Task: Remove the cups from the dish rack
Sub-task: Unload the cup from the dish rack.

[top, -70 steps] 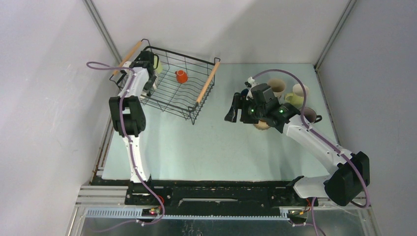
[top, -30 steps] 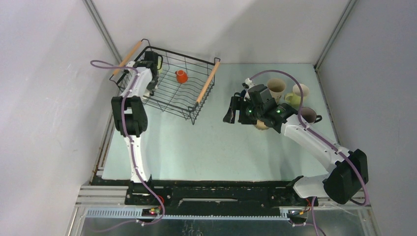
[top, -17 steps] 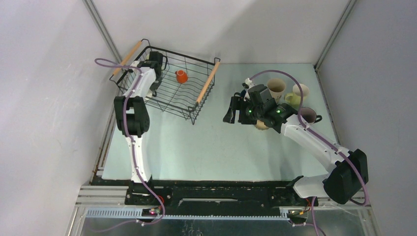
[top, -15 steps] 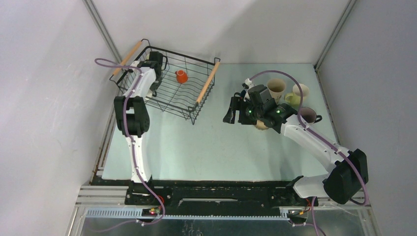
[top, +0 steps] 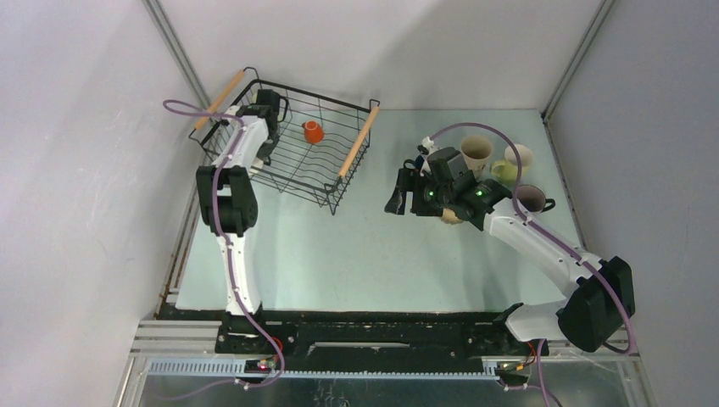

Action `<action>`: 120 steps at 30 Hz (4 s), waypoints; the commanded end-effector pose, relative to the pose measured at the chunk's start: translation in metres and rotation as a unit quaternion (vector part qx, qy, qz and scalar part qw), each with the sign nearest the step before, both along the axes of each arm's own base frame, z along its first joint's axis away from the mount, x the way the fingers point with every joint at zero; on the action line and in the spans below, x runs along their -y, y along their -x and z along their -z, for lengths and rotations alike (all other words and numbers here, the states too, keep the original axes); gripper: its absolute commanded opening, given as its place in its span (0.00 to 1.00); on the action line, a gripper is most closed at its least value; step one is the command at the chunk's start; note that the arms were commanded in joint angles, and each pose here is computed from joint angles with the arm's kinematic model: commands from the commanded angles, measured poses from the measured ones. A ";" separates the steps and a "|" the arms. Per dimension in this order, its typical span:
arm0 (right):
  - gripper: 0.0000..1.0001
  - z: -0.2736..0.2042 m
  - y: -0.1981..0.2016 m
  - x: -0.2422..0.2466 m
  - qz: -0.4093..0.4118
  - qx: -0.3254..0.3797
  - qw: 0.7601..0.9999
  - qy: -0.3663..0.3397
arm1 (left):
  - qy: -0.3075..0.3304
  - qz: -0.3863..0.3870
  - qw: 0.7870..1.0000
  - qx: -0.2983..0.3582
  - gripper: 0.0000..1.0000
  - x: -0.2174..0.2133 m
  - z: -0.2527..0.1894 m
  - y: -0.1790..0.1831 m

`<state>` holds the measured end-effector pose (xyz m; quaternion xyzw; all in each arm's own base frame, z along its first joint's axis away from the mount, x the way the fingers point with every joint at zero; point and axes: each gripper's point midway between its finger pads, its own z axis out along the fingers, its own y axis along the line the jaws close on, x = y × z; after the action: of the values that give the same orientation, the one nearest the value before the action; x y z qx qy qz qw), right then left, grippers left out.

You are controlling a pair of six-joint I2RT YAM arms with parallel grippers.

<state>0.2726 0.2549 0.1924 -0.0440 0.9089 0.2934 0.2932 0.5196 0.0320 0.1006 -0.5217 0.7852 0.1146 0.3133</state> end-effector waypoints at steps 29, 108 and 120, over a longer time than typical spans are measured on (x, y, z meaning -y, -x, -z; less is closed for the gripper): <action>0.86 -0.016 0.002 -0.011 -0.011 0.021 0.999 -0.025 | -0.039 0.038 0.998 0.010 0.00 -0.005 -0.037 -0.007; 0.84 -0.148 -0.134 -0.137 -0.026 0.055 0.961 -0.270 | 0.230 0.259 0.898 0.271 0.00 0.135 -0.226 0.043; 0.82 -0.145 -0.163 -0.169 -0.001 -0.002 0.944 -0.329 | 0.281 0.265 0.861 0.330 0.00 0.137 -0.278 0.050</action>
<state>0.4368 0.4139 0.3031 0.0435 0.7920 0.5359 0.2890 0.4718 -0.0961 0.2639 -0.4070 0.8108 -0.2699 0.3226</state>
